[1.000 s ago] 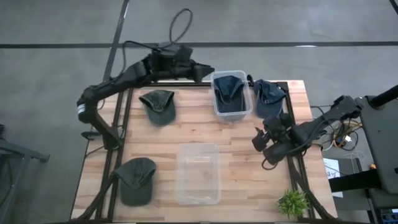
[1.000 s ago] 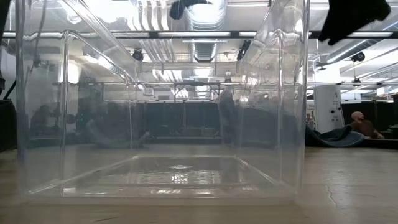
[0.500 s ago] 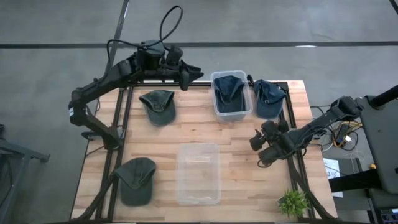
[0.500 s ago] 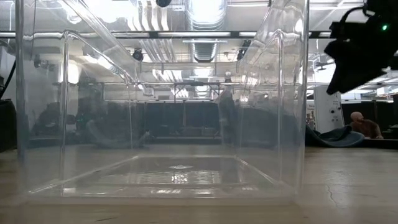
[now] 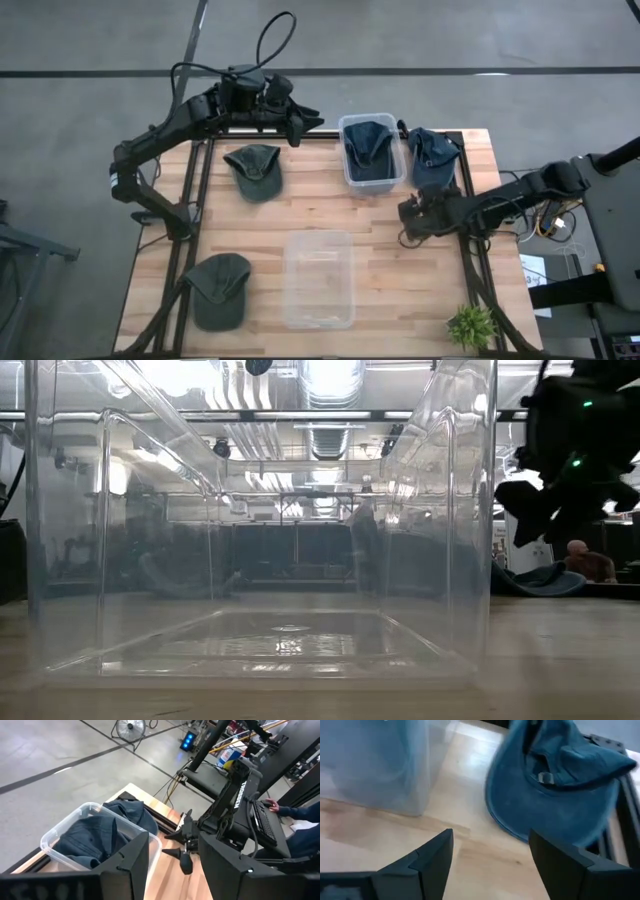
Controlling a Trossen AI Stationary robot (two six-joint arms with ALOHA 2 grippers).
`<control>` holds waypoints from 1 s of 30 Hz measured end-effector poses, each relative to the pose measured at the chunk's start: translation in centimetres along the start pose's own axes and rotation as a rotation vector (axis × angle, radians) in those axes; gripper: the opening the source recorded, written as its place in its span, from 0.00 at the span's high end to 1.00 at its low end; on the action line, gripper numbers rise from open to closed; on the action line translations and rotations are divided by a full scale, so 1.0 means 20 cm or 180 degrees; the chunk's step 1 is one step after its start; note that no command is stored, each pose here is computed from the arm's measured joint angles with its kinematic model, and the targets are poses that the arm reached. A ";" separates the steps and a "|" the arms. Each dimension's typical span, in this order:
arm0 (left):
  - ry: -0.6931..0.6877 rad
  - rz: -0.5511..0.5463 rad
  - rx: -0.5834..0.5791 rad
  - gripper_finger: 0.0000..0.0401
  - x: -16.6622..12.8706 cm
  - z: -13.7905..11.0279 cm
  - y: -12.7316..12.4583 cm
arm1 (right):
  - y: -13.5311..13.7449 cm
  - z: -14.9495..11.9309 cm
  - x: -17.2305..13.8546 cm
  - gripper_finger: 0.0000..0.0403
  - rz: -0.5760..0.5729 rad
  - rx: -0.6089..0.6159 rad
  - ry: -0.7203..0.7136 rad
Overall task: Pick & Place hat
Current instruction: Put the blue cap into the top transparent bin
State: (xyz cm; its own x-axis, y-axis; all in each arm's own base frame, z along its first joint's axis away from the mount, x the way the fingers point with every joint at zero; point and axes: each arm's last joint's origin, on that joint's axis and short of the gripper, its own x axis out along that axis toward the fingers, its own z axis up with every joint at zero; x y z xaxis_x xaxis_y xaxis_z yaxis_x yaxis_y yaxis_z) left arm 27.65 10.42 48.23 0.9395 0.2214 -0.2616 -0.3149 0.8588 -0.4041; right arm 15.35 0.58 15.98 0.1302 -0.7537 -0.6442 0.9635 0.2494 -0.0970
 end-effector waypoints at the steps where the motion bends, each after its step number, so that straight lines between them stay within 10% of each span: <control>1: -0.0001 0.0001 -0.0001 0.59 0.00 0.00 0.00 | 0.01 0.01 0.02 0.35 0.0027 -0.0032 -0.0010; 30: -0.0014 0.0047 -0.0182 0.59 0.00 0.01 0.02 | -0.15 -0.02 0.36 0.42 -0.0660 0.0019 0.0030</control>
State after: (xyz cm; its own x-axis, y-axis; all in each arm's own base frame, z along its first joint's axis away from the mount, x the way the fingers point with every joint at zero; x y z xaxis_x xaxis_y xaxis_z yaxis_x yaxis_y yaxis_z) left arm 27.48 10.84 48.21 0.9352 0.2359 -0.2641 -0.3358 0.8276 -0.4498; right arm 13.22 -5.35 11.42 -0.0731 -0.7828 -0.6179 0.9709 0.0859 -0.2237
